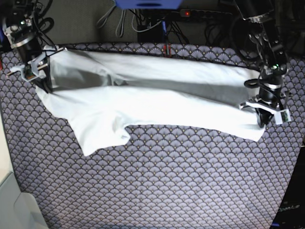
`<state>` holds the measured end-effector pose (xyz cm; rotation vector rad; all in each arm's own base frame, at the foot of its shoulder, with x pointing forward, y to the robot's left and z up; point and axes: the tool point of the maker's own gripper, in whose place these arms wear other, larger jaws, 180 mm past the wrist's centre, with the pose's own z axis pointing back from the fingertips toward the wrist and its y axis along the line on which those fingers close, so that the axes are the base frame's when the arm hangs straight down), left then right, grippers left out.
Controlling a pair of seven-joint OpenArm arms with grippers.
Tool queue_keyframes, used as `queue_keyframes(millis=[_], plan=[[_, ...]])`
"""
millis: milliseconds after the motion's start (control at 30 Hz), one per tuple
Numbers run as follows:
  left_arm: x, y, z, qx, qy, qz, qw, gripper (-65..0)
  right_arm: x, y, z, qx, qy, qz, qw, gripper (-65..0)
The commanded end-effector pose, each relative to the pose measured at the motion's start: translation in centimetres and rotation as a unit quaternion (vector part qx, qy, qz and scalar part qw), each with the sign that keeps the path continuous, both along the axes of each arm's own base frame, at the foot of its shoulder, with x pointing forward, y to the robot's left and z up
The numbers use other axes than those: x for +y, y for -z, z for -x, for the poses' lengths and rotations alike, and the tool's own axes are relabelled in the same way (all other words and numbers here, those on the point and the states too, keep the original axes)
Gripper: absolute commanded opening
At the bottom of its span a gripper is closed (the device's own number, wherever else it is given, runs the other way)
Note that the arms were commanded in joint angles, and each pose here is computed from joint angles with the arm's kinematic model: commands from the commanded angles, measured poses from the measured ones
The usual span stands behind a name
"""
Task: Fold the T-shirt properly
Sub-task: 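Lift the gripped hem and fold it over toward the collar edge, then lower the folded half onto the shirt and open both grippers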
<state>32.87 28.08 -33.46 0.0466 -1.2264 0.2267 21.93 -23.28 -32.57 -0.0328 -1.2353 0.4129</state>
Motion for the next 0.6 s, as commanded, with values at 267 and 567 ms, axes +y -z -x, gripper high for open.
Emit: queue_keyframes(millis=[267, 567], plan=[[1.0, -1.3, 1.2, -0.012, 0.003, -0.029, 1.0, -64.3, -0.3, -0.1, 1.8, 0.007, -0.008, 0.002, 0.9999, -65.0], [2.6, 0.6, 3.9, 0.021, -0.019, -0.029, 0.999, -64.3, 0.0, 0.5, 2.6, 0.02, -0.008, -0.002, 0.9998, -65.0]])
